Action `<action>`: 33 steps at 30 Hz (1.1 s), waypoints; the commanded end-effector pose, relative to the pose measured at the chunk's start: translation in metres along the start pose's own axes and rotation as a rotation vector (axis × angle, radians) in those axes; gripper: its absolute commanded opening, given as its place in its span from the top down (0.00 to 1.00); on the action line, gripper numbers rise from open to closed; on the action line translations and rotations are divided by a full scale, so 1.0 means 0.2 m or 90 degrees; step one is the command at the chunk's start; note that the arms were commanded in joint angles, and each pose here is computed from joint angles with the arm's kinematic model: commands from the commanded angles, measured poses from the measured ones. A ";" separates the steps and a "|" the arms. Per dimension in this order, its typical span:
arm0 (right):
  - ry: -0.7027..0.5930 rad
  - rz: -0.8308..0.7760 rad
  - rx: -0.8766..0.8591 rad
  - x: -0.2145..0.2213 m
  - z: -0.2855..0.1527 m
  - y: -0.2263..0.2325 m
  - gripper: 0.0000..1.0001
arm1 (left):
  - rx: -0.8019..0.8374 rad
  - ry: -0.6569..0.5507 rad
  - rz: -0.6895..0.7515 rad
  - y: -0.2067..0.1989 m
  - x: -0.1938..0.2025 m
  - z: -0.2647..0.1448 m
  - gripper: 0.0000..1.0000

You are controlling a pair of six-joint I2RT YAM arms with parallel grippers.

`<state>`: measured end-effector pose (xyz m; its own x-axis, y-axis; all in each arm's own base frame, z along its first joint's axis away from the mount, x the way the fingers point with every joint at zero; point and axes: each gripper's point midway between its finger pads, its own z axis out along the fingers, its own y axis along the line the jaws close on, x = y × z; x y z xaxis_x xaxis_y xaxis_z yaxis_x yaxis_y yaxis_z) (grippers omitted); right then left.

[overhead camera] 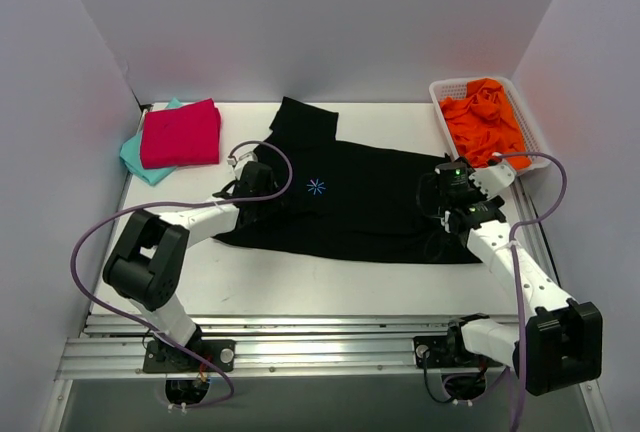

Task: Fold and stack the t-shirts
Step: Fold the tshirt

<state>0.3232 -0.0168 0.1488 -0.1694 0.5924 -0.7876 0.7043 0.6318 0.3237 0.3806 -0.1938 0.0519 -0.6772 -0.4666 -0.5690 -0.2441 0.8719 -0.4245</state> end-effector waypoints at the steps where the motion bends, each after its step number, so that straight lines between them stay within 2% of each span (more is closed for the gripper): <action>1: -0.015 -0.008 0.009 -0.01 0.01 0.00 0.17 | 0.028 -0.009 -0.010 -0.05 0.00 0.02 0.38; 17: -0.003 -0.020 0.018 0.03 0.05 0.00 0.17 | 0.030 -0.005 -0.011 -0.06 0.02 0.11 0.40; 33: 0.003 -0.025 0.019 0.06 0.06 -0.01 0.18 | 0.041 -0.018 -0.014 -0.10 -0.02 0.10 0.71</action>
<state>0.3297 -0.0153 0.1372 -0.1902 0.5864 -0.7874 0.7103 0.6358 0.3020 0.3868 -0.2006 0.0306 -0.6827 -0.4726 -0.5573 -0.2441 0.8664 -0.4357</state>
